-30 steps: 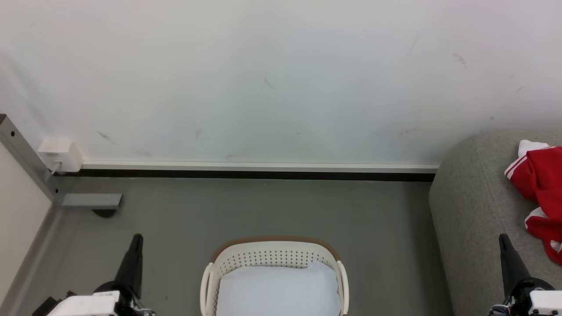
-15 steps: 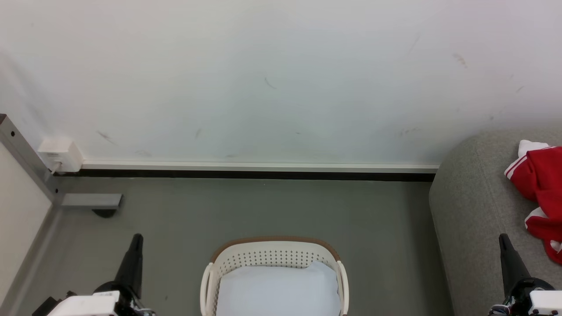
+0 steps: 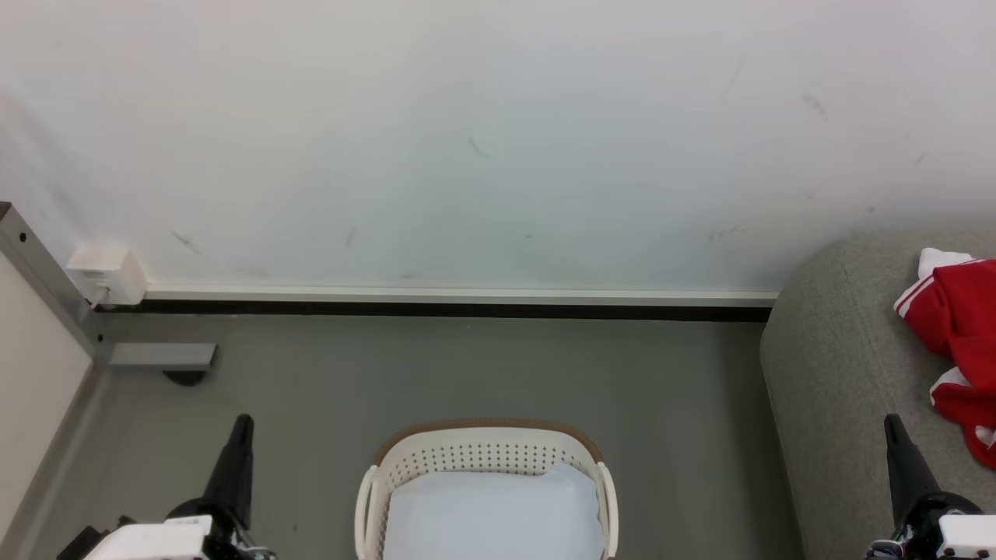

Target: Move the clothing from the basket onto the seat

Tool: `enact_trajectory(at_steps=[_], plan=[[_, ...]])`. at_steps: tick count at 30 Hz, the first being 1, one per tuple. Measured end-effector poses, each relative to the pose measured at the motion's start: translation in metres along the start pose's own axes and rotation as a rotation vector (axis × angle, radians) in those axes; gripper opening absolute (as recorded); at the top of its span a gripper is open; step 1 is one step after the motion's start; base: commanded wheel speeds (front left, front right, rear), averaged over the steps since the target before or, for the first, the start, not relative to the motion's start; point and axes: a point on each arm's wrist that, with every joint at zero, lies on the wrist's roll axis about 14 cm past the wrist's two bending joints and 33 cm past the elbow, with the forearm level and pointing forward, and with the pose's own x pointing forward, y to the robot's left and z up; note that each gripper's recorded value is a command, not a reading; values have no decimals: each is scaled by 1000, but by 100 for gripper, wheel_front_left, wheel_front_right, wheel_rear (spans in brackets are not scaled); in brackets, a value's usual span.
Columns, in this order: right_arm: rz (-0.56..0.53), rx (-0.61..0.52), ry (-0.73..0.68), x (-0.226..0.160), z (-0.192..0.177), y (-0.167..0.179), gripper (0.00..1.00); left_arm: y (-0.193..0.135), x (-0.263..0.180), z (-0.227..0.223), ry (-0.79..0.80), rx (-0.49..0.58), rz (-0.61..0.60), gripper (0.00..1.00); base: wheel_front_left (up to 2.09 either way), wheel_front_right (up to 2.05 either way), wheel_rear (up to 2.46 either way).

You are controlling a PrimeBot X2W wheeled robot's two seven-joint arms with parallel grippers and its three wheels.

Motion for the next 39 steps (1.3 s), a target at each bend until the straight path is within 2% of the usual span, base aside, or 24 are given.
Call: enact_trajectory(at_steps=[39], plan=[[0, 0, 0, 0, 0, 0, 0, 0, 0, 0, 0, 0, 0, 0, 0, 0, 0]])
